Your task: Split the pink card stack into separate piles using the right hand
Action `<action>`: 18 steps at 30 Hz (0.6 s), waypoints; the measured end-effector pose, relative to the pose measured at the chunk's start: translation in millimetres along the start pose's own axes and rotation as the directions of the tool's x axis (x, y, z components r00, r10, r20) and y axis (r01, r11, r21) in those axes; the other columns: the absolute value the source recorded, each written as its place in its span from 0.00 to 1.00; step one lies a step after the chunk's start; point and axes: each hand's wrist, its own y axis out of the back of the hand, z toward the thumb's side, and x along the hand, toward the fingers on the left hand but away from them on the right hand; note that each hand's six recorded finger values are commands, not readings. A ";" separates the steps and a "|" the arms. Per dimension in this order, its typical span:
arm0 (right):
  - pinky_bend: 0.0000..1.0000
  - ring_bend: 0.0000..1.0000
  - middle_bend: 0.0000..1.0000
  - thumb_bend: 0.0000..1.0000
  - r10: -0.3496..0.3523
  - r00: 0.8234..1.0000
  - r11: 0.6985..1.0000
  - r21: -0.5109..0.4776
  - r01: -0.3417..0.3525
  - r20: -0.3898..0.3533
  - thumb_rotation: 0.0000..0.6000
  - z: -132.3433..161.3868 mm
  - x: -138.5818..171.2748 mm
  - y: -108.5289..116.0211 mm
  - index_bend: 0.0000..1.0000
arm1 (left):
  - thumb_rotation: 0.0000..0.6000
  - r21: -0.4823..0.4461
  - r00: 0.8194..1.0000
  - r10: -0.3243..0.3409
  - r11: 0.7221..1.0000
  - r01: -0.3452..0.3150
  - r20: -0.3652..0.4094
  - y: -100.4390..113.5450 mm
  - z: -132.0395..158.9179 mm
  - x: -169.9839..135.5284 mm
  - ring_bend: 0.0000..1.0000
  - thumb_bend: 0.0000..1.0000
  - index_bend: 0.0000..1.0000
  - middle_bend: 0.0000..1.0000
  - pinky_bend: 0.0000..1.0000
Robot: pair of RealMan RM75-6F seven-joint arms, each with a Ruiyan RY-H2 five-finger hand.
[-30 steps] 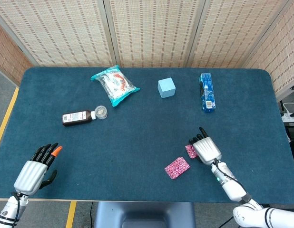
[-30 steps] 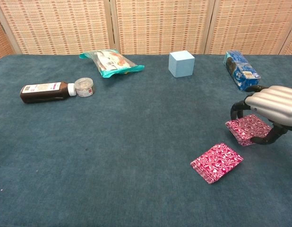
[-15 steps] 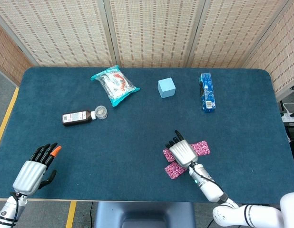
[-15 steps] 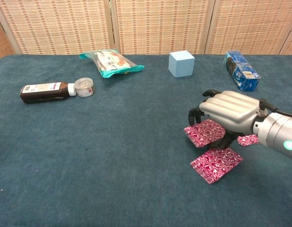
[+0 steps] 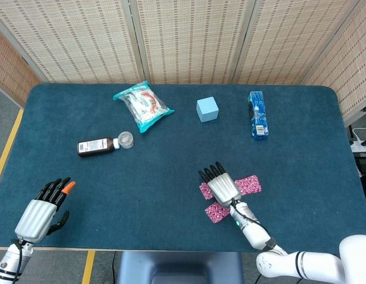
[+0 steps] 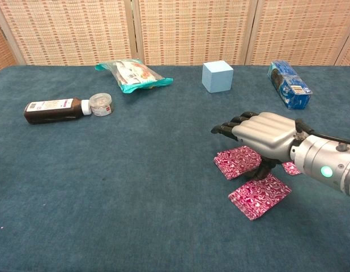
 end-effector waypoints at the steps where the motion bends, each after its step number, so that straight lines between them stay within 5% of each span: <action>1: 0.00 0.02 0.04 0.21 0.001 1.000 1.000 -0.001 -0.001 0.000 1.00 -0.9 1.1 0.8 0.00 | 1.00 0.000 1.000 0.000 1.000 0.000 0.000 0.2 0.2 0.0 0.00 0.47 0.00 0.00 0.12; 8: 0.00 0.01 0.03 0.21 -0.049 0.999 0.999 -0.013 0.049 0.004 1.00 -14.1 22.7 14.4 0.00 | 1.00 -0.002 1.000 0.006 1.000 -0.006 0.000 1.5 -0.3 -1.0 0.00 0.46 0.00 0.00 0.12; 18: 0.00 0.00 0.00 0.21 -0.138 0.979 0.989 -0.026 0.144 0.153 1.00 -83.4 130.7 6.2 0.00 | 1.00 -0.009 0.999 0.032 0.999 -0.032 -0.007 4.8 -1.8 0.0 0.00 0.46 0.00 0.00 0.12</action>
